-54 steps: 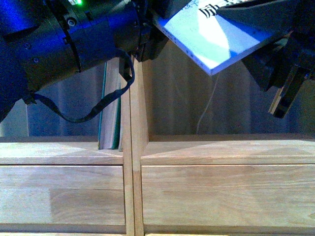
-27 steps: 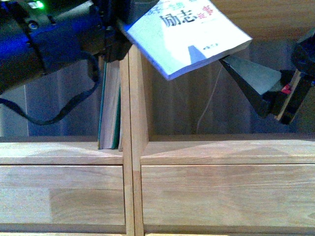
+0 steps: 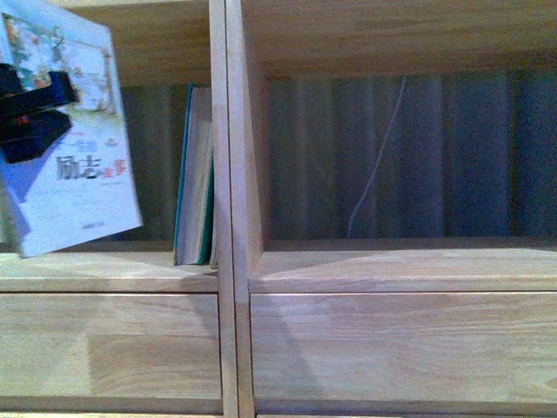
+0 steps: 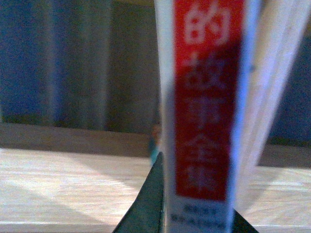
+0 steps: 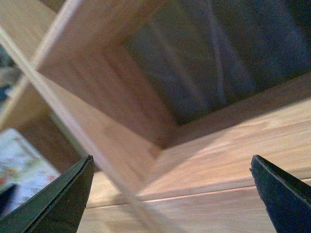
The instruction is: Organize books on shelf
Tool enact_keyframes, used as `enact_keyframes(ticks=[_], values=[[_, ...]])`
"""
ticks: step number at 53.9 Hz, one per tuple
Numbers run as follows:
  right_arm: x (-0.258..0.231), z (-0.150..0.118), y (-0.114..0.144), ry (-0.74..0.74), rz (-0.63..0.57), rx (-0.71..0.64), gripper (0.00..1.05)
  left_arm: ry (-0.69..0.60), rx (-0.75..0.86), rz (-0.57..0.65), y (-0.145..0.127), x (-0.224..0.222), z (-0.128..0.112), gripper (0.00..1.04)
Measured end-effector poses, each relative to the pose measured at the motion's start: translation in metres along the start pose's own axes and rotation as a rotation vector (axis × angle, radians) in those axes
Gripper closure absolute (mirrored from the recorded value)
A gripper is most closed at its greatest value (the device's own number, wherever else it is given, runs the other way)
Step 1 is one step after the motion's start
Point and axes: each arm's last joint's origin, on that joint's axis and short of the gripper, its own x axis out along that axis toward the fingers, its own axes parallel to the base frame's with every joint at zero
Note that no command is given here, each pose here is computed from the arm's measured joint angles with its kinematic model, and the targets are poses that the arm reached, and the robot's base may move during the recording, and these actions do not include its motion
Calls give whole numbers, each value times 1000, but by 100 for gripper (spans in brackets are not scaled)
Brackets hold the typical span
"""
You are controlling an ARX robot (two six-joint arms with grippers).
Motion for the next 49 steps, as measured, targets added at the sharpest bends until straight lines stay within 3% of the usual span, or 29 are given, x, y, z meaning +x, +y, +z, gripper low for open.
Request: enact_keyframes(ticks=[9, 19, 36, 49], values=[[-20, 14, -17, -30, -129, -297, 7, 4, 108, 106, 21, -1, 5, 98], [-41, 28, -19, -83, -188, -475, 7, -94, 245, 66, 29, 19, 20, 98], [-50, 31, -12, -108, -184, -540, 7, -57, 337, 30, 42, 87, -8, 98], [-50, 31, -12, -108, -184, -543, 7, -67, 369, -52, 35, 131, -22, 98]])
